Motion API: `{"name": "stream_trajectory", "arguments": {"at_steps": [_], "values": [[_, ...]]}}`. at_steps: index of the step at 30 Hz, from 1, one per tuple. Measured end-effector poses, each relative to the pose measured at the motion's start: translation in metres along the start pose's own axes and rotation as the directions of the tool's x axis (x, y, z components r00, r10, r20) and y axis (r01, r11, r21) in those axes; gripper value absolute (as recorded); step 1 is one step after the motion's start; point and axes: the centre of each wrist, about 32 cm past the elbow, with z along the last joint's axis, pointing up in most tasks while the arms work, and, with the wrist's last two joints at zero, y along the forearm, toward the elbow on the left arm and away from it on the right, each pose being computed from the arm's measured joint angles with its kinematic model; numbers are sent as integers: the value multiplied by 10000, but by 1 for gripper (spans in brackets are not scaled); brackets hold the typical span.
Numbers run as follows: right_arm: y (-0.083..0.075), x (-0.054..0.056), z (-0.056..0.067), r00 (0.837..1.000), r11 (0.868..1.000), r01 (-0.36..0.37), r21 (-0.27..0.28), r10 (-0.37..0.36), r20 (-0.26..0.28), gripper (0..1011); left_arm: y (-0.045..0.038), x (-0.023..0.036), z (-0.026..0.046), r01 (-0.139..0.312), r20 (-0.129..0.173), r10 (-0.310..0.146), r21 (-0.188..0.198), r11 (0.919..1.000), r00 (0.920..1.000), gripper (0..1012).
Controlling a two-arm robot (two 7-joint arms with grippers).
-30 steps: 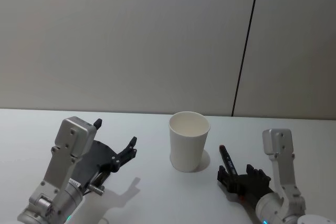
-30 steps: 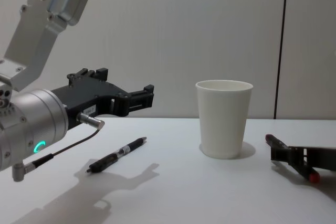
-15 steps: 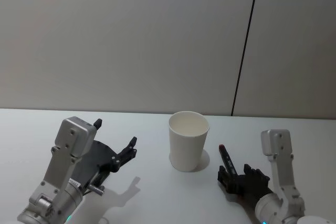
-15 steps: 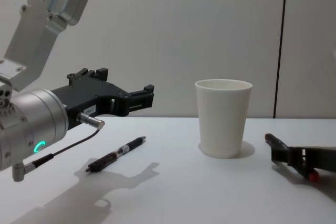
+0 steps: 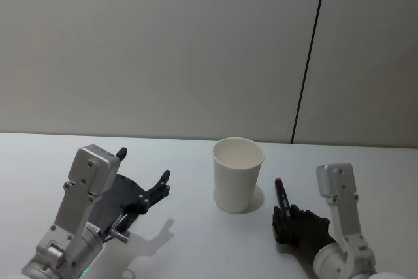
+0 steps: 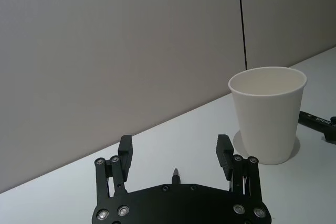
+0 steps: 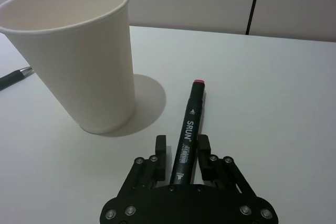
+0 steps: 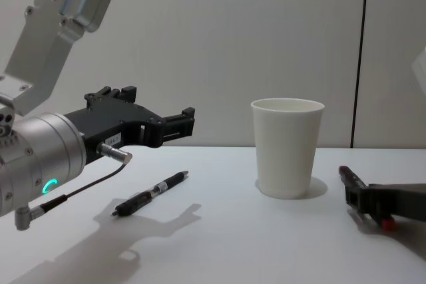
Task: Place the pen into the pen holder.
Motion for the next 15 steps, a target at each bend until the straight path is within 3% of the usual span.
{"name": "stream_trajectory", "arguments": {"at_steps": [6, 15], "values": [[-4, -1, -1, 10000, 10000, -32, 66, 31, 92, 207, 0, 0, 0, 0, 1, 0, 2, 10000, 10000, 1003], [-10, -1, 5, 9998, 9998, -63, 171, 60, 184, 180, 0, 0, 0, 0, 1, 0, 1, 10000, 10000, 1003]]}}
